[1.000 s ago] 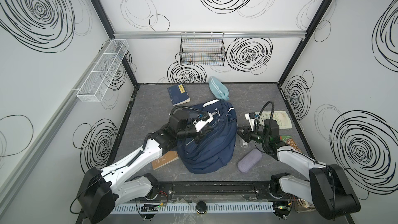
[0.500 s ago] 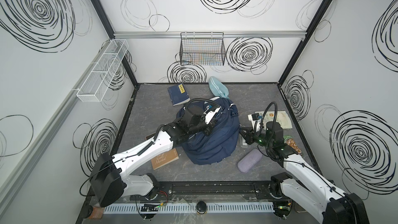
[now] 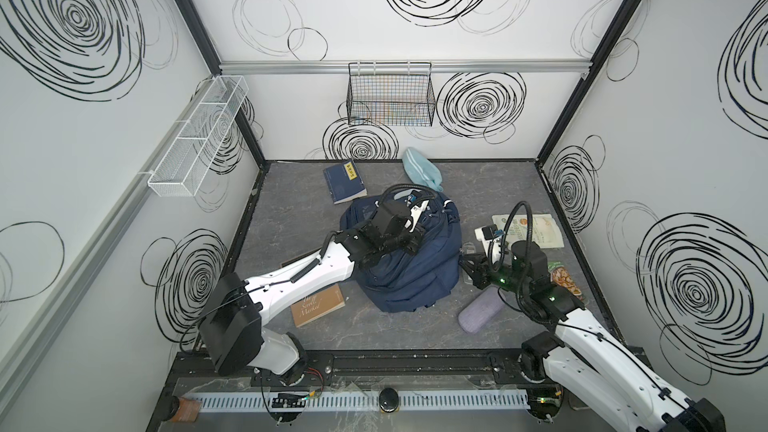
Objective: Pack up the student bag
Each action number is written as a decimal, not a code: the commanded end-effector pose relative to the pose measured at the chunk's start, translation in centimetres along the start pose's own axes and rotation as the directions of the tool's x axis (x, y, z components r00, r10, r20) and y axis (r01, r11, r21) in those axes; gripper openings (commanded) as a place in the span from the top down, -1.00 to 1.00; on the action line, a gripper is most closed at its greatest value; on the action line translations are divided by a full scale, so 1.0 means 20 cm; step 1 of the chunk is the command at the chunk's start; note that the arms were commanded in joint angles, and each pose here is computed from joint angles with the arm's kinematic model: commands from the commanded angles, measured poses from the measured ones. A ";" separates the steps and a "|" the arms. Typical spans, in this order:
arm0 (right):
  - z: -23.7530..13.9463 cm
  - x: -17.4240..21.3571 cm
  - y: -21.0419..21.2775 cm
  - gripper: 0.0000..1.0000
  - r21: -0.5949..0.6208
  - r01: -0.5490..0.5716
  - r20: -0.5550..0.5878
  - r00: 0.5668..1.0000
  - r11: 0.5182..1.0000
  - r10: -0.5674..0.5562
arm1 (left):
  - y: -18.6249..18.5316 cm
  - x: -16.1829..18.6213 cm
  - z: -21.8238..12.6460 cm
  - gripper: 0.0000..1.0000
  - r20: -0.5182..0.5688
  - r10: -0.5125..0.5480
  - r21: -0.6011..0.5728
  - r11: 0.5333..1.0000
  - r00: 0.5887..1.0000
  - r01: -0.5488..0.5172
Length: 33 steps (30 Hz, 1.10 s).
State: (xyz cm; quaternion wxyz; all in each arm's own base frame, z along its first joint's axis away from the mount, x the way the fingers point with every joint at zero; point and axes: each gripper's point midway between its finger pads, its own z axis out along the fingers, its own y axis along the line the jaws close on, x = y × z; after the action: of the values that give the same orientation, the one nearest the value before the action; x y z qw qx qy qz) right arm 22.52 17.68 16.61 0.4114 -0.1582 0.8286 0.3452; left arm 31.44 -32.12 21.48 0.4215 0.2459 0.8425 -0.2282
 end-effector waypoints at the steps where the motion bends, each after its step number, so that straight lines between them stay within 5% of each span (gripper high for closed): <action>1: -0.05 -0.10 0.12 1.00 -0.061 0.014 0.045 0.999 0.998 -0.011 | 0.12 -0.03 0.04 1.00 0.026 -0.078 -0.108 0.991 0.997 0.081; 5: -0.04 -0.09 0.15 1.00 -0.089 0.009 0.047 0.999 0.996 -0.004 | -0.01 -0.03 0.04 1.00 0.008 -0.069 0.072 0.995 0.998 0.069; 6: -0.04 -0.09 0.14 1.00 -0.082 0.010 0.052 0.999 0.997 -0.006 | -0.06 -0.04 0.02 0.83 -0.002 -0.066 0.140 0.988 0.998 0.066; 8: -0.04 -0.09 0.13 1.00 -0.075 0.014 0.063 0.998 0.997 -0.009 | -0.15 -0.05 -0.02 0.01 -0.031 -0.055 0.270 0.961 0.998 0.061; 9: -0.03 -0.09 0.13 1.00 -0.075 0.016 0.070 0.998 0.997 -0.011 | -0.20 -0.05 -0.04 -0.22 -0.050 -0.041 0.327 0.943 0.998 0.055; 13: -0.02 -0.11 0.13 1.00 -0.092 0.035 0.101 0.995 0.995 -0.026 | -0.32 0.04 -0.10 -0.58 -0.131 0.032 0.450 0.893 0.991 0.030; 22: -0.03 -0.07 0.14 1.00 -0.108 0.081 0.107 0.992 0.991 -0.070 | -0.35 0.23 -0.10 -0.31 -0.166 0.118 0.434 0.900 0.979 -0.035; 30: -0.02 -0.05 0.12 1.00 -0.098 0.094 0.109 0.991 0.991 -0.083 | -0.44 0.25 -0.12 0.52 -0.152 0.138 0.504 0.863 0.979 -0.044; 33: -0.02 -0.05 0.11 1.00 -0.087 0.100 0.112 0.990 0.991 -0.090 | -0.47 0.29 -0.10 0.69 -0.183 0.141 0.533 0.846 0.973 -0.022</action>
State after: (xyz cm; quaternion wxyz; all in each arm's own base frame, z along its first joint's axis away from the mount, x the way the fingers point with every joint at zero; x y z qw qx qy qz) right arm 20.91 18.46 15.34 0.4047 -0.1770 0.8209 0.3619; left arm 22.32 -36.14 19.00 0.2587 0.3963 0.7949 -0.3796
